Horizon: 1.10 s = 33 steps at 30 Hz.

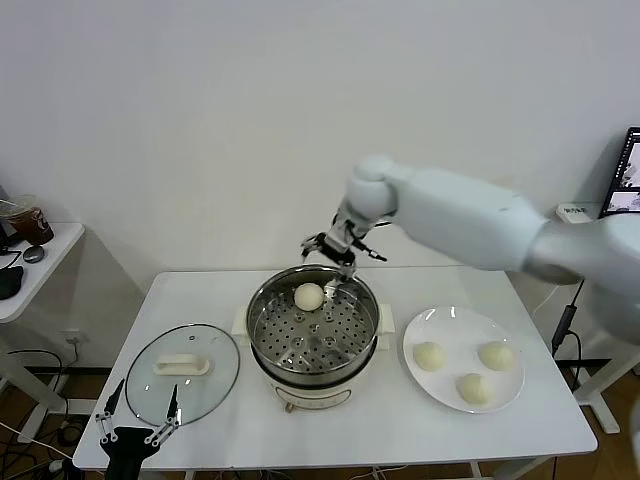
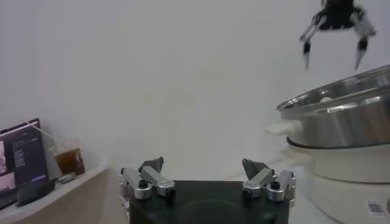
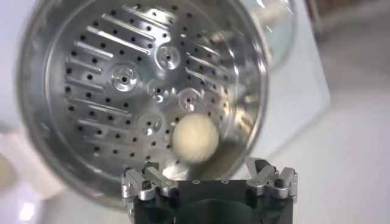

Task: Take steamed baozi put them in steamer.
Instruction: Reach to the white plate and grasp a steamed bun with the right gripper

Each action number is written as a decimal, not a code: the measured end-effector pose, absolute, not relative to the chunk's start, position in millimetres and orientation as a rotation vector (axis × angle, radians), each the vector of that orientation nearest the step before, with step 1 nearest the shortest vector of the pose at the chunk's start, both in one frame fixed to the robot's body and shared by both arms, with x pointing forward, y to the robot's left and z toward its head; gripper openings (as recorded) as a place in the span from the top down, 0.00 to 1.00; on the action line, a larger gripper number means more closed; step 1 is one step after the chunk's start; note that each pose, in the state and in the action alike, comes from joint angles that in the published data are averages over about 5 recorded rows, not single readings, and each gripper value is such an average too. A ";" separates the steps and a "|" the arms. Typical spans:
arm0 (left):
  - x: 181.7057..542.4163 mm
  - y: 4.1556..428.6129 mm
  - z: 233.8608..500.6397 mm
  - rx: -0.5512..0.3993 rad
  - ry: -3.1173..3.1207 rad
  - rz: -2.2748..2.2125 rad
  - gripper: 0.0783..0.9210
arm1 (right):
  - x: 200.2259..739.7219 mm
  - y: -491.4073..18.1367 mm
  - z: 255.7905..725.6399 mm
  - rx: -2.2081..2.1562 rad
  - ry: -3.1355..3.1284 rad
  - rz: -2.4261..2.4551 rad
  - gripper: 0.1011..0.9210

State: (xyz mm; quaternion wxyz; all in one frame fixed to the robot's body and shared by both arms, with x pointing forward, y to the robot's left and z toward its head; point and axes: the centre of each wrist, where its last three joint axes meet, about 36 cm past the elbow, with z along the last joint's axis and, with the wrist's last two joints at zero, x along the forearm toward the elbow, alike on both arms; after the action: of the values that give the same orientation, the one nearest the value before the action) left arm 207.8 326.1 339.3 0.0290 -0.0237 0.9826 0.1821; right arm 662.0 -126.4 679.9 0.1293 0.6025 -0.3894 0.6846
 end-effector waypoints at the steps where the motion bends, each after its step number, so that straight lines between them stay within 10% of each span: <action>1: 208.6 326.6 340.1 -0.071 3.028 0.563 0.12 | 657.7 -137.2 680.9 1.714 -1.159 1.946 0.12; 16: 213.7 333.8 348.0 -0.080 2.996 0.576 0.12 | 605.9 -294.8 622.3 1.385 -1.324 1.516 0.12; 33: 214.5 339.4 355.5 -0.115 2.982 0.598 0.12 | 609.5 -325.6 522.1 1.332 -1.310 1.445 0.12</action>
State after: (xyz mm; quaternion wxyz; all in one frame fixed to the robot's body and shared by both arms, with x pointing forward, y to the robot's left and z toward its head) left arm 214.5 339.4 355.5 0.0491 -0.0378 0.9786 0.1962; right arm 609.5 -325.6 522.1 0.3802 0.5216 -0.5130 0.5659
